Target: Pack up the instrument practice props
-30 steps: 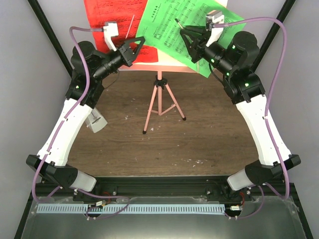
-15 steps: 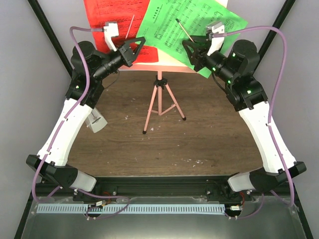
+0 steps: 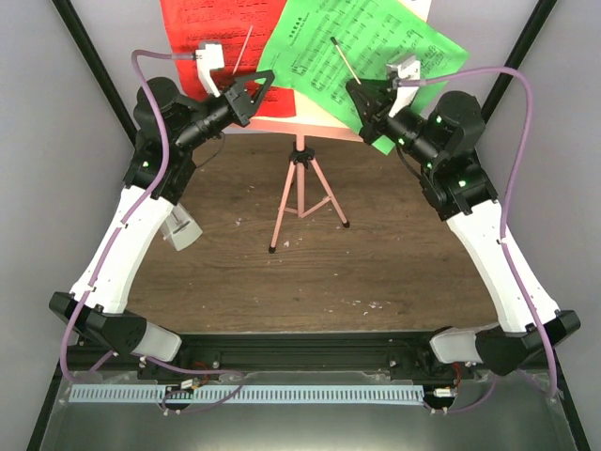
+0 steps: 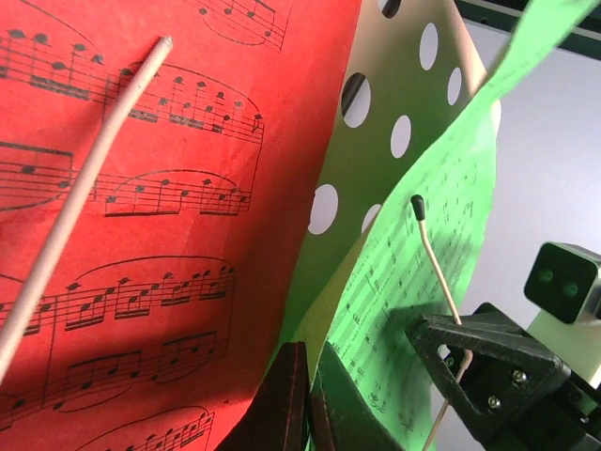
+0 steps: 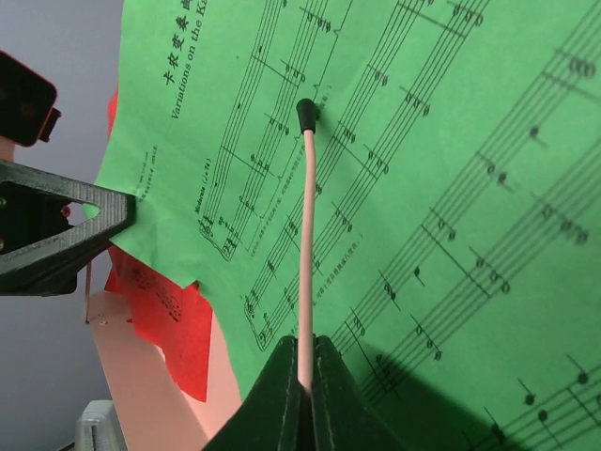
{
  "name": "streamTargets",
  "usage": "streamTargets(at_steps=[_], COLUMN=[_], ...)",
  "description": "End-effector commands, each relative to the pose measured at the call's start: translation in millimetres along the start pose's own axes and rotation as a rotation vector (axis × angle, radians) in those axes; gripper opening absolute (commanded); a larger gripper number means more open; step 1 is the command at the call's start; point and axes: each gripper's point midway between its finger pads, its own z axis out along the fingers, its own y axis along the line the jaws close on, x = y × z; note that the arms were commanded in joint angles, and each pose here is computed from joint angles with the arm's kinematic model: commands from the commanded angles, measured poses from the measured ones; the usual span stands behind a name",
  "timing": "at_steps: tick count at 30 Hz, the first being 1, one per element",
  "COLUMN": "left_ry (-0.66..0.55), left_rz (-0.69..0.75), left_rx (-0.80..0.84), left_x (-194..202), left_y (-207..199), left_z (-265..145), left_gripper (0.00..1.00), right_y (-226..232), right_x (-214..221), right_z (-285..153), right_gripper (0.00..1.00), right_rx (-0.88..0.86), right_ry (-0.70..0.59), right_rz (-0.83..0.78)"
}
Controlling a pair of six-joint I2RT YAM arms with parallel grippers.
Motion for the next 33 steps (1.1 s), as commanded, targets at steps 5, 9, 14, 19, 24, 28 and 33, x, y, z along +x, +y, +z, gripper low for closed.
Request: streamTargets(at_steps=[5,9,14,19,24,28,33], left_ry=[0.001,0.008,0.003,-0.024,-0.029,0.005,0.092], left_rz=[0.01,0.0,0.006,0.025,0.03,0.03,0.013], left_rx=[0.036,0.042,0.05,0.095,0.165,0.185,0.141], left_x=[-7.2,-5.8,-8.6,-17.7,-27.1,-11.5,31.7], left_y=[-12.7,-13.2,-18.1,-33.8,-56.1,-66.2,-66.4], left_z=[-1.8,-1.5,-7.2,-25.8,-64.3,-99.2,-142.0], left_gripper=[0.0,0.0,0.0,0.0,0.0,0.0,0.0], right_y=[19.3,17.1,12.4,6.6,2.0,-0.7,-2.9], right_x=[-9.5,-3.1,1.3,3.7,6.2,8.2,11.5], right_z=[-14.1,-11.0,-8.5,-6.5,-4.5,-2.6,-1.4], right_gripper=[0.01,0.01,0.01,0.01,0.01,0.01,0.01], right_rx=[-0.071,-0.066,-0.046,-0.016,0.004,0.015,0.026], right_ry=[-0.123,-0.122,-0.116,-0.109,-0.103,-0.097,-0.091], right_rz=[-0.087,-0.084,-0.075,-0.063,-0.049,-0.038,-0.033])
